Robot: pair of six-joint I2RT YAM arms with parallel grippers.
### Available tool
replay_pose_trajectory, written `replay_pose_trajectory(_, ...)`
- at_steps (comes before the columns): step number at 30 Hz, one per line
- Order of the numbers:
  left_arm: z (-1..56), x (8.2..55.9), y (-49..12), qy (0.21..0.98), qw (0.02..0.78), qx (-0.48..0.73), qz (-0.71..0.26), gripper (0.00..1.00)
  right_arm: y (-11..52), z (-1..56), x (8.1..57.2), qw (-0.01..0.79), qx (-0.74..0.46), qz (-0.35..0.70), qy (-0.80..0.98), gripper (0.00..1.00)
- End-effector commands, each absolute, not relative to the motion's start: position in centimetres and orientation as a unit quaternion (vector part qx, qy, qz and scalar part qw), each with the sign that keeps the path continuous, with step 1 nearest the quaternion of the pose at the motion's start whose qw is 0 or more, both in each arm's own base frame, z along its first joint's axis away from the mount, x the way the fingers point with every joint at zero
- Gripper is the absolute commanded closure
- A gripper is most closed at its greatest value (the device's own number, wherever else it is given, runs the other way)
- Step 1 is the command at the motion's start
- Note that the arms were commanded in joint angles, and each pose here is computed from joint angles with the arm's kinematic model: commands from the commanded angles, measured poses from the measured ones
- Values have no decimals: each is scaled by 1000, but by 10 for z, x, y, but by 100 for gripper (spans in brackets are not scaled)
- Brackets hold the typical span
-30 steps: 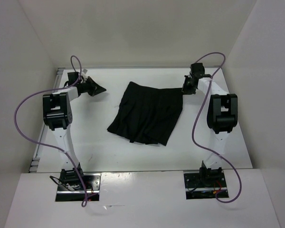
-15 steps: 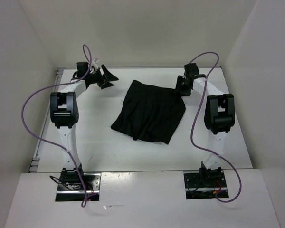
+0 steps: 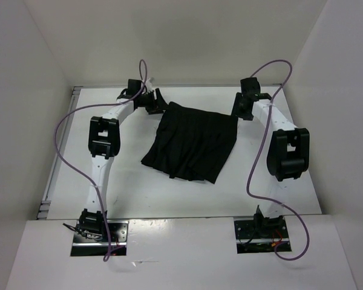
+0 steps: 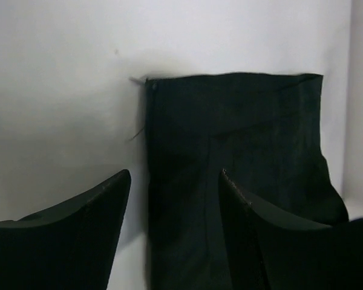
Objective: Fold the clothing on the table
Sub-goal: Flatten the skirt out, then fold the skirt
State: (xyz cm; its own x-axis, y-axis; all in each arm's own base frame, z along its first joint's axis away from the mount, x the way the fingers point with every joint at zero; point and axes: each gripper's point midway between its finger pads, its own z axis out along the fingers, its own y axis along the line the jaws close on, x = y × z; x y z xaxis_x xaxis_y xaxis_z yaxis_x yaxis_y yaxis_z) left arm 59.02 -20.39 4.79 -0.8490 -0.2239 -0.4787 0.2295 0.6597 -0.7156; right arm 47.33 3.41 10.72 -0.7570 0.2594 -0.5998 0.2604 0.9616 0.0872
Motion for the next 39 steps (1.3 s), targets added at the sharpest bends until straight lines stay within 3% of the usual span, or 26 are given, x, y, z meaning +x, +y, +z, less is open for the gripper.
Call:
replay_pose_trajectory(1, 34, 598, -206, 882, 283, 18, -376, 31, 16, 142, 460, 341, 164, -11, 926, 46)
replay_pose_trajectory(5, 35, 599, -221, 882, 278, 28, -380, 41, 0, 148, 450, 342, 180, -13, 922, 46)
replay_pose_trajectory(6, 31, 601, -221, 882, 277, 28, -379, 54, -2, 145, 448, 336, 182, -9, 924, 46)
replay_pose_trajectory(8, 26, 599, -228, 884, 269, 30, -380, 67, -5, 145, 448, 338, 185, 0, 923, 46)
replay_pose_trajectory(9, 24, 594, -236, 884, 258, 36, -387, 80, -10, 141, 445, 333, 191, 1, 924, 46)
replay_pose_trajectory(12, 22, 593, -244, 883, 248, 47, -396, 100, -14, 137, 449, 333, 196, 21, 922, 46)
replay_pose_trajectory(22, 43, 581, -238, 883, 244, 51, -397, 100, 16, 66, 466, 267, 161, 146, 939, 46)
replay_pose_trajectory(34, 44, 573, -225, 881, 253, 42, -397, 100, 23, 29, 492, 265, 161, 173, 935, 47)
replay_pose_trajectory(37, 40, 571, -219, 883, 249, 32, -396, 100, 27, 19, 495, 262, 161, 186, 933, 52)
replay_pose_trajectory(39, 43, 571, -219, 881, 254, 34, -397, 100, 32, 11, 492, 250, 160, 196, 935, 66)
